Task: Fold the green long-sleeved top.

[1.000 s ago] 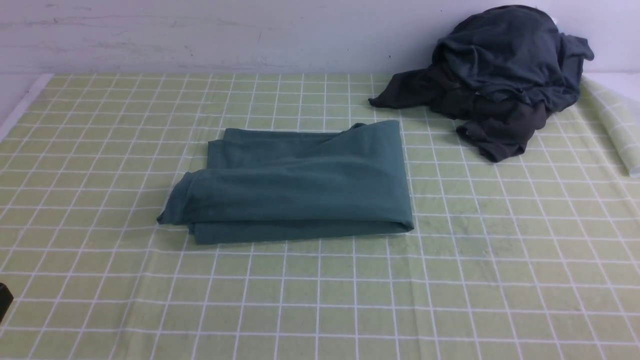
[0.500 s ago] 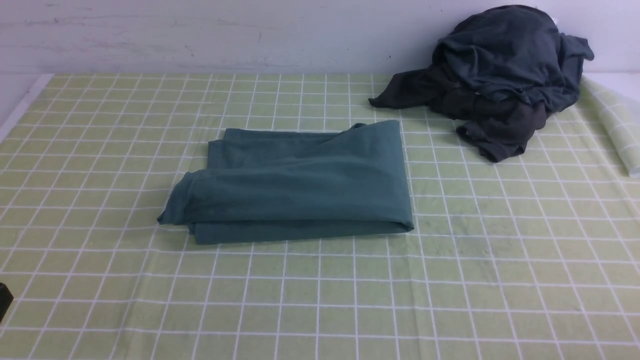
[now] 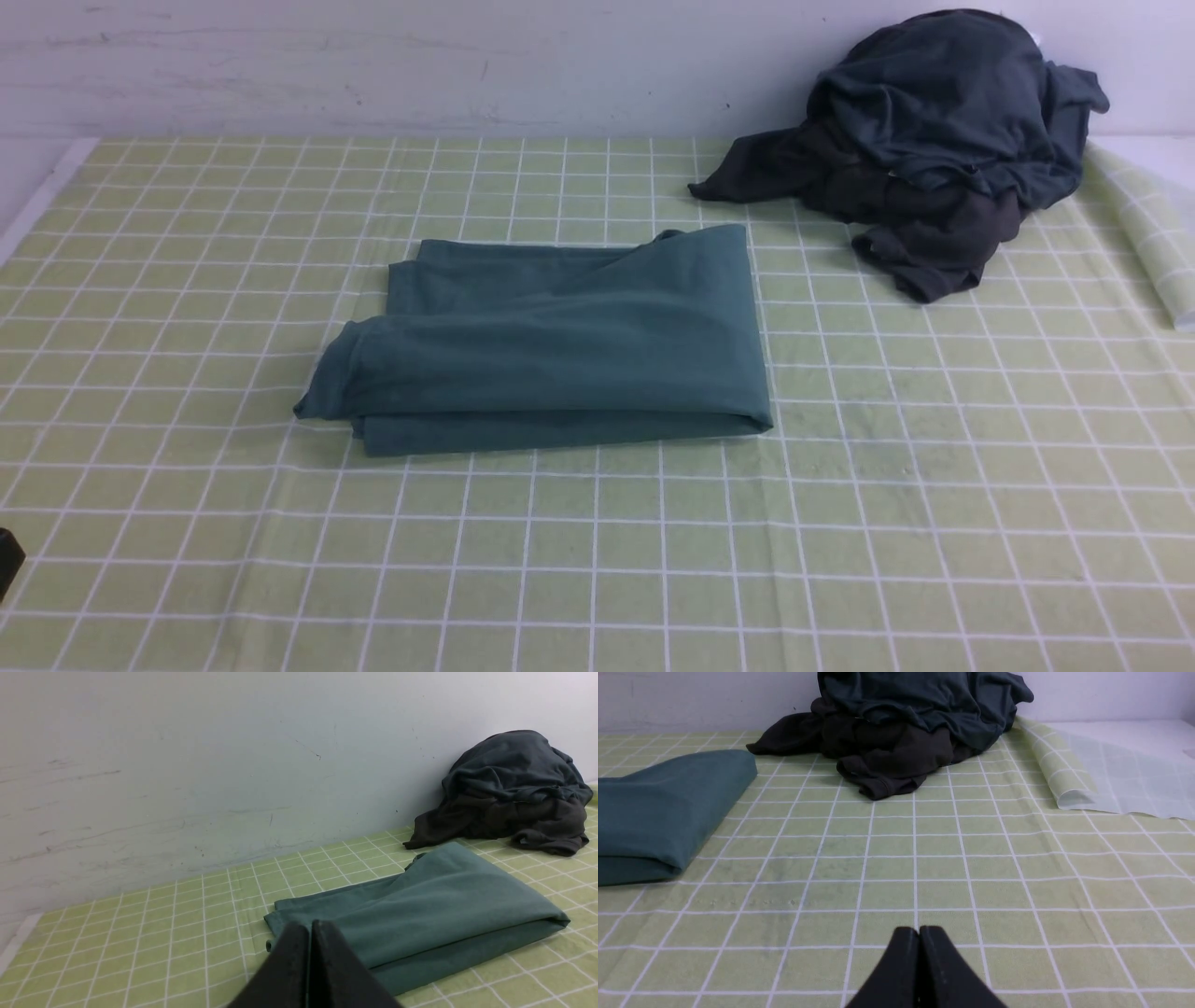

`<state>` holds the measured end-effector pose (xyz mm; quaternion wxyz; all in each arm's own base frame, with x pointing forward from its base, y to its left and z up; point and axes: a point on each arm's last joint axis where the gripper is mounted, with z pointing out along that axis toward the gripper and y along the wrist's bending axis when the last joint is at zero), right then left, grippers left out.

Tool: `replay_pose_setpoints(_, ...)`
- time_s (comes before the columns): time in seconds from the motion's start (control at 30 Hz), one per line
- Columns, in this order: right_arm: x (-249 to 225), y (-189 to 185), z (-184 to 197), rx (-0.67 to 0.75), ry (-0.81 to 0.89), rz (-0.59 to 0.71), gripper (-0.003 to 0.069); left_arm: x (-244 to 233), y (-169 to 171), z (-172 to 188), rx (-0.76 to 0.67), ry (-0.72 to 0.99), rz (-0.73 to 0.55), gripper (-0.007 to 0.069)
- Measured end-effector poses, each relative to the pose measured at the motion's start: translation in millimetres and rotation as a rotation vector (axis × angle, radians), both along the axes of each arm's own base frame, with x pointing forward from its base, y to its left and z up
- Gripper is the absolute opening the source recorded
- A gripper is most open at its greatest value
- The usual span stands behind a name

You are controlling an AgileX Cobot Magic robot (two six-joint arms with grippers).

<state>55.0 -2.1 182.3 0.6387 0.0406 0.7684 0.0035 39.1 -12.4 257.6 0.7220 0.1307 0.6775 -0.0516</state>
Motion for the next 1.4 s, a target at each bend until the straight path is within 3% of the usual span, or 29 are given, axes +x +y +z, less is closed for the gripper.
replay_pose_setpoints(0.27, 0.0, 0.0, 0.0, 0.000, 0.000, 0.000, -0.0010, 0.2, 0.0, -0.7, 0.000, 0.001, 0.000, -0.0003)
replay_pose_setpoints(0.6, 0.0, 0.0, -0.1, 0.001, 0.001, 0.000, -0.0010, 16.7, 4.2, -60.1, 0.017, 0.059, 0.123, -0.0003)
replay_pose_setpoints(0.93, 0.0, 0.0, -0.1, 0.001, 0.001, 0.000, -0.0010, 13.9, 5.6, -83.8, -0.056, 0.330, 0.165, -0.0003)
replay_pose_setpoints(1.4, 0.0, 0.0, -0.1, 0.001, 0.002, 0.000, -0.0010, 13.8, 6.1, -84.1, -0.097, 0.343, 0.177, -0.0003)
